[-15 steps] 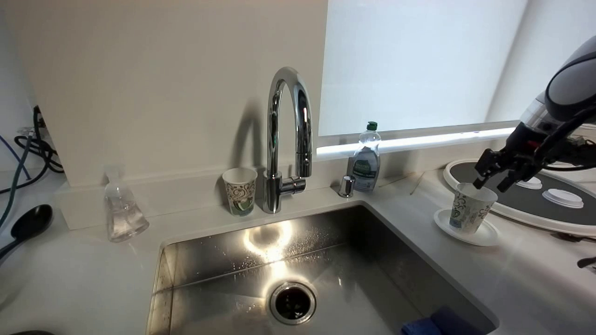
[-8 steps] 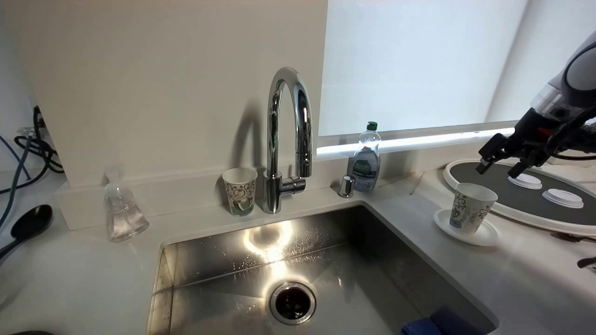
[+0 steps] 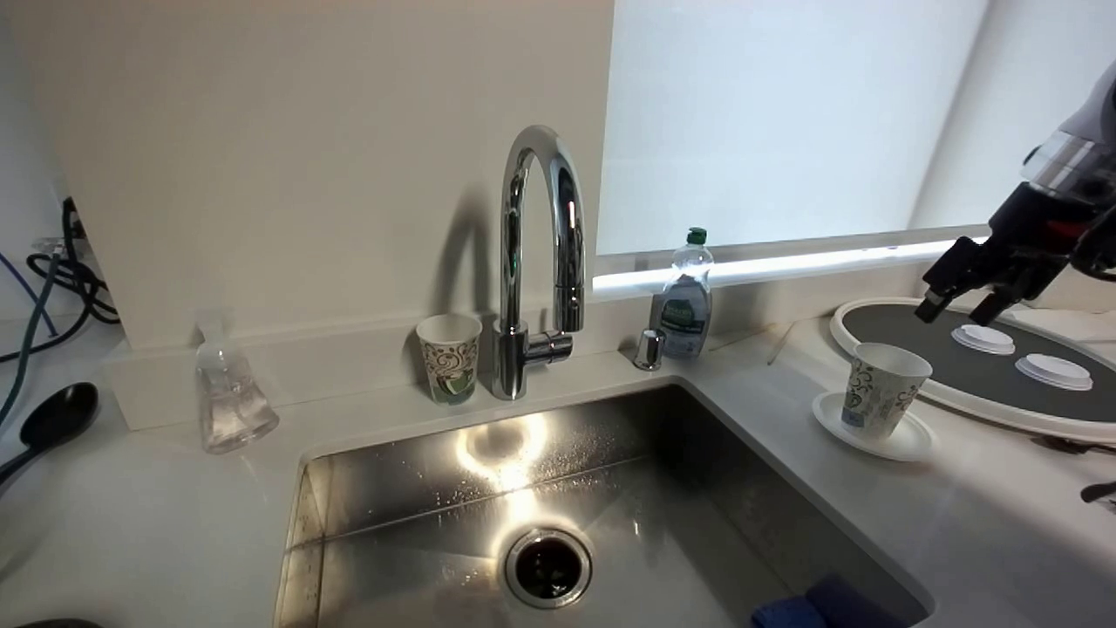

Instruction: Move the white plate on the counter backwards then place one coffee cup on the plate.

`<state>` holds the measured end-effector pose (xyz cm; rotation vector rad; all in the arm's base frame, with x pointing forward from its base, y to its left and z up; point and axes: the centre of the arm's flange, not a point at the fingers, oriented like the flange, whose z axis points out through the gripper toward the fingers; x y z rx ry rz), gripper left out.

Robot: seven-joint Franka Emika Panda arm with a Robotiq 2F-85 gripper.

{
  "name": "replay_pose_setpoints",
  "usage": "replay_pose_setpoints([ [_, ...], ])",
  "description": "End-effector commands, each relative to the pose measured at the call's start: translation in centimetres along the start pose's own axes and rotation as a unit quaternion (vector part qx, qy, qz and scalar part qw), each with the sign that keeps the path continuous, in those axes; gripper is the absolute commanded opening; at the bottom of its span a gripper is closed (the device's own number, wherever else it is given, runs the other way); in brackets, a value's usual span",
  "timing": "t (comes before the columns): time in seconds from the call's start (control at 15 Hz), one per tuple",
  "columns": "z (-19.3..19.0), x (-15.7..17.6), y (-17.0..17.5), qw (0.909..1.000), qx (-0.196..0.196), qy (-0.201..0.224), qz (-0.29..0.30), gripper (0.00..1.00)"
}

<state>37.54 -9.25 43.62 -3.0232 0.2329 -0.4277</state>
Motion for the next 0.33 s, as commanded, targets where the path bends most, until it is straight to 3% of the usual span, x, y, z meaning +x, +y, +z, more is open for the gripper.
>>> replay_pose_setpoints([
  [0.0, -0.4, -2.3, -1.5, 0.9986, 0.024, -0.020, -0.043, 1.00],
  [0.07, -0.3, -0.5, -0.7, 0.9998, 0.006, -0.009, -0.019, 1.00],
  [0.27, -0.2, -1.1, -1.6, 0.9992, 0.013, -0.014, -0.034, 1.00],
])
